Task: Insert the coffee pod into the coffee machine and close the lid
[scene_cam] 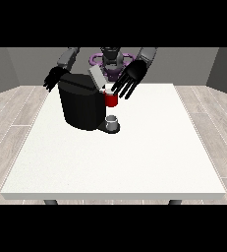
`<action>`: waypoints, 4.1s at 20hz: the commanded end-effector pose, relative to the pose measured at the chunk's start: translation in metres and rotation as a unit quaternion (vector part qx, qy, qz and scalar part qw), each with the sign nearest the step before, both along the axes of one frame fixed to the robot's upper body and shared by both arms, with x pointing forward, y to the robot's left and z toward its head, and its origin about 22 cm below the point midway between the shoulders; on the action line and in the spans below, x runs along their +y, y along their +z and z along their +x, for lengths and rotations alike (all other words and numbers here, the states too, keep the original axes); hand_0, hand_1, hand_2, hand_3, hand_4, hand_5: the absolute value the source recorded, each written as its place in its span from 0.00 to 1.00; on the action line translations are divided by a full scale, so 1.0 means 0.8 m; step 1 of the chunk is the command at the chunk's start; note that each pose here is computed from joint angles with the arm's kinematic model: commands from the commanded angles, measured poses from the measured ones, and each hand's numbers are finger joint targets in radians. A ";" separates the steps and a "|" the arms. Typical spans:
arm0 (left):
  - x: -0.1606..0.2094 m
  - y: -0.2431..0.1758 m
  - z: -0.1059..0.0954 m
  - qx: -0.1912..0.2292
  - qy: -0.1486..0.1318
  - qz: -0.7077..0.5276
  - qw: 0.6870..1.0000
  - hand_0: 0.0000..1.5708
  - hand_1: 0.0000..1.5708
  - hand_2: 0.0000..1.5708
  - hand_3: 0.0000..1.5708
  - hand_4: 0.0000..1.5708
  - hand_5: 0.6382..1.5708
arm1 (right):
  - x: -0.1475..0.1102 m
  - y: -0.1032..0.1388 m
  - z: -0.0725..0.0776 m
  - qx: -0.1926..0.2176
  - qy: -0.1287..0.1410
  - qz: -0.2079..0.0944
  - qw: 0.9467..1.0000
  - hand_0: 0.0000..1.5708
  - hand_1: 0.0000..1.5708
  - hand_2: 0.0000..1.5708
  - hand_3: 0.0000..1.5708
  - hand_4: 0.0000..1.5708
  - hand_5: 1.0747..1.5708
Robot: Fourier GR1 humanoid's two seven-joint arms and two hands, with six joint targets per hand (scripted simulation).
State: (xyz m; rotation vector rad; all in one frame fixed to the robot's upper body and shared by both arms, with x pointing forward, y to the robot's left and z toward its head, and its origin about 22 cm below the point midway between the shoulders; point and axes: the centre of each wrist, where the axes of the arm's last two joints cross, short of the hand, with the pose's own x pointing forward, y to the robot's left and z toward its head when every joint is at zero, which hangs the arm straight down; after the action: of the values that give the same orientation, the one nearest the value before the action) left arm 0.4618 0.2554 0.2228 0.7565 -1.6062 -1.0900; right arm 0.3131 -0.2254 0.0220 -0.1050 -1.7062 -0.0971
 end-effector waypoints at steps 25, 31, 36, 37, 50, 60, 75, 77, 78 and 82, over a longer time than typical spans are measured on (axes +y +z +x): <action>-0.015 -0.281 -0.088 0.191 0.016 -0.409 0.892 0.00 0.00 0.00 0.00 0.12 1.00 | -0.076 -0.036 -0.062 0.092 -0.002 -0.021 0.995 0.00 0.00 0.00 0.00 0.18 1.00; 0.002 -0.306 -0.111 0.187 0.038 -0.461 0.867 0.00 0.00 0.00 0.00 0.00 1.00 | -0.057 0.010 -0.041 0.050 0.054 -0.022 0.997 0.00 0.00 0.00 0.00 0.00 1.00; -0.016 -0.327 -0.134 0.209 0.029 -0.491 0.845 0.00 0.00 0.00 0.00 0.00 1.00 | -0.050 0.014 -0.038 0.066 0.084 -0.058 0.993 0.00 0.00 0.00 0.00 0.00 1.00; -0.018 -0.311 -0.123 0.201 0.016 -0.507 0.838 0.00 0.00 0.00 0.00 0.04 1.00 | -0.047 0.016 -0.029 0.039 0.079 -0.051 0.995 0.00 0.00 0.00 0.00 0.00 1.00; -0.024 -0.292 -0.167 0.158 -0.003 -0.528 0.834 0.00 0.00 0.00 0.00 0.00 1.00 | -0.036 0.026 0.008 0.028 0.096 -0.054 0.994 0.00 0.00 0.00 0.00 0.00 1.00; -0.002 -0.267 -0.188 0.132 0.014 -0.521 0.843 0.00 0.00 0.00 0.00 0.00 1.00 | -0.028 0.038 0.046 0.031 0.112 -0.051 0.992 0.00 0.00 0.00 0.00 0.00 1.00; 0.026 -0.234 -0.189 0.086 0.018 -0.527 0.845 0.00 0.00 0.00 0.00 0.00 1.00 | 0.014 0.046 0.079 0.004 0.144 -0.080 0.986 0.00 0.00 0.00 0.00 0.00 1.00; -0.009 -0.236 -0.191 0.093 -0.014 -0.528 0.844 0.00 0.00 0.00 0.00 0.08 1.00 | 0.018 0.055 0.091 -0.014 0.123 -0.089 0.988 0.00 0.00 0.00 0.00 0.00 1.00; 0.005 -0.243 -0.201 0.114 0.009 -0.522 0.845 0.00 0.00 0.00 0.00 0.00 1.00 | -0.010 0.071 0.096 0.009 0.136 -0.081 0.987 0.00 0.00 0.00 0.00 0.00 1.00; 0.001 -0.256 -0.210 0.105 0.002 -0.519 0.848 0.00 0.00 0.00 0.00 0.00 1.00 | 0.016 0.064 0.097 0.002 0.143 -0.092 0.986 0.00 0.00 0.00 0.00 0.00 1.00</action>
State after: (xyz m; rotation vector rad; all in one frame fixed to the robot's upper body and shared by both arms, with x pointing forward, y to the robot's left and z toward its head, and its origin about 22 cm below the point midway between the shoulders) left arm 0.3031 0.2615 0.0273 -0.0805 -1.6786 -0.1400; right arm 0.3828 -0.2161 0.0697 -0.0056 -1.7352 0.2648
